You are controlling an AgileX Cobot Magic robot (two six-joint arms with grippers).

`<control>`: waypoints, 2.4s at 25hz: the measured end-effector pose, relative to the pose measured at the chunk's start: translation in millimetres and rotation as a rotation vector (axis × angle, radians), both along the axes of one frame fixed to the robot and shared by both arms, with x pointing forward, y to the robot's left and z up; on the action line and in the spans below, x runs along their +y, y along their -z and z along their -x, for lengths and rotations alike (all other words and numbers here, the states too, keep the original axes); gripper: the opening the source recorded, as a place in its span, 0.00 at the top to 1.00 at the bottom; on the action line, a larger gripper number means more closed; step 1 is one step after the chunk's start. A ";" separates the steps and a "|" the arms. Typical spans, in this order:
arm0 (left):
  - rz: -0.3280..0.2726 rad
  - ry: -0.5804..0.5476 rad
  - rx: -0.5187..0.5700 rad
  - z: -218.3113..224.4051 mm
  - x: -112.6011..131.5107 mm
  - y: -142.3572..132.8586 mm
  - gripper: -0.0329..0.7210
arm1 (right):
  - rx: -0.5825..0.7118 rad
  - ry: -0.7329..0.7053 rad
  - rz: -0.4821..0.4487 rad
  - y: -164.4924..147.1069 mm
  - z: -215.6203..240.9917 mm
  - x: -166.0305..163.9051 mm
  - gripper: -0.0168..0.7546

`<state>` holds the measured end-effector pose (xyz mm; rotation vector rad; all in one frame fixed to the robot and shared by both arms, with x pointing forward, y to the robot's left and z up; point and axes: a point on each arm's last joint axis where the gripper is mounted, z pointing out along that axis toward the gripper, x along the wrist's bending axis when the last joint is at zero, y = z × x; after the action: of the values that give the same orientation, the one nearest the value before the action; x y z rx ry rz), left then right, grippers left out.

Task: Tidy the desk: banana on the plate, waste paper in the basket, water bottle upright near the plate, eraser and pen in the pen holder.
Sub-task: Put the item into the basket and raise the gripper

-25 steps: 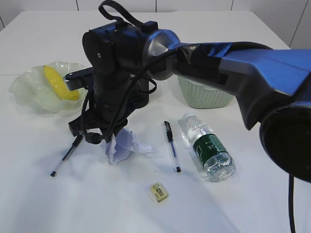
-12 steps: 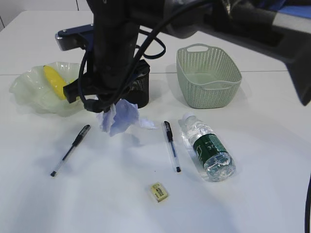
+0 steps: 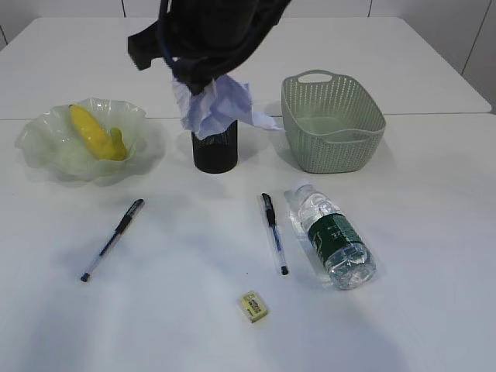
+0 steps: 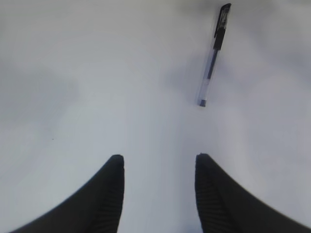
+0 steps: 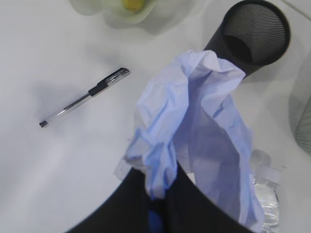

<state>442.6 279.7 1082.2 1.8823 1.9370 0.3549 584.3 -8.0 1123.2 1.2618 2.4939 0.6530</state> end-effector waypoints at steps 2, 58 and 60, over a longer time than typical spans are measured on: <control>0.000 0.000 0.000 0.0 0.0 0.0 0.51 | -0.014 0.025 -0.004 -6.3 -5.6 -11.9 0.97; 0.055 -0.010 -0.036 -2.9 -3.9 -1.7 0.52 | 0.056 0.416 -0.089 49.4 -141.9 -169.7 0.43; 0.055 -0.010 -0.036 -2.9 -3.9 -1.7 0.52 | 0.053 0.414 -0.098 42.5 -138.6 -169.9 0.43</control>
<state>445.6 275.8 1083.9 1.8205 1.9139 0.3328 722.8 -177.9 1080.7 1.7825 2.1569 0.6451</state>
